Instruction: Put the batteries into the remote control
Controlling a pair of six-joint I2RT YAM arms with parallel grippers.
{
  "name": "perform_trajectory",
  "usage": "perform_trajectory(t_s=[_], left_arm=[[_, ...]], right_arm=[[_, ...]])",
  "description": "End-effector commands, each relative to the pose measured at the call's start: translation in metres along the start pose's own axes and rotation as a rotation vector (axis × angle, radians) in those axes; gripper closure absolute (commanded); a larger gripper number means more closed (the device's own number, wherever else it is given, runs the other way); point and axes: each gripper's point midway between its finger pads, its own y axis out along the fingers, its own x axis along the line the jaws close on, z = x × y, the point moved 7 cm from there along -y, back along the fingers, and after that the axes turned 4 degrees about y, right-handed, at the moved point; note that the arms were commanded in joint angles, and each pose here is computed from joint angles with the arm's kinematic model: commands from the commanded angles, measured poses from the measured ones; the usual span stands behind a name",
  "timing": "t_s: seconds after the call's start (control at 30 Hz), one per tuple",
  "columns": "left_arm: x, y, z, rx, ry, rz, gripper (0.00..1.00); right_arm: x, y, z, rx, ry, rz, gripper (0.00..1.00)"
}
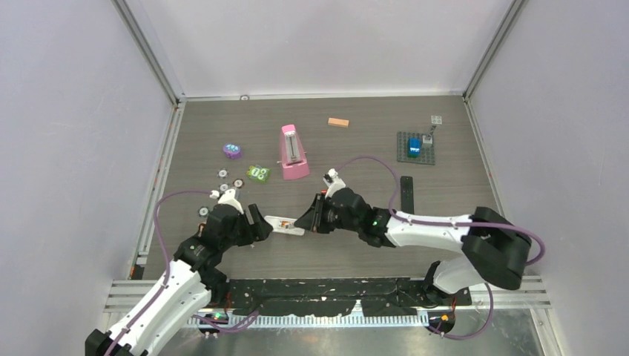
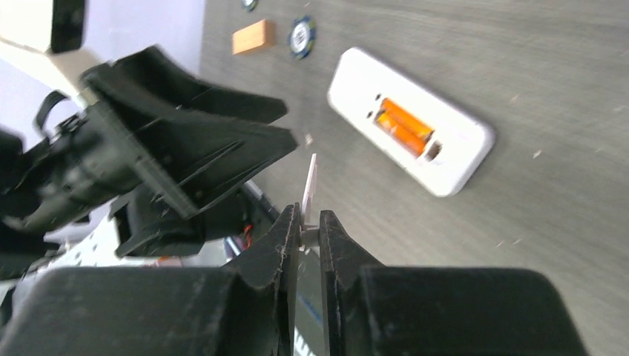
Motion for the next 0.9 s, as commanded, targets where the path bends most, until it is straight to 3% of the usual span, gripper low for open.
perform_trajectory(t_s=[0.0,0.17,0.37,0.87], left_arm=[[0.004,0.012,-0.025,-0.136,0.009,-0.024,0.25],[0.003,0.011,-0.037,-0.189,0.046,-0.029,0.21],[0.006,0.014,-0.033,-0.157,0.029,-0.032,0.20],[0.008,0.024,-0.027,-0.113,0.025,-0.022,0.23]], right_arm=[[0.011,0.019,-0.029,-0.024,0.034,-0.079,0.95],[-0.002,0.047,-0.035,0.015,0.075,-0.056,0.95],[-0.007,0.066,-0.035,0.042,0.134,-0.052,0.95],[-0.033,0.064,-0.022,0.000,0.294,-0.004,0.95]])
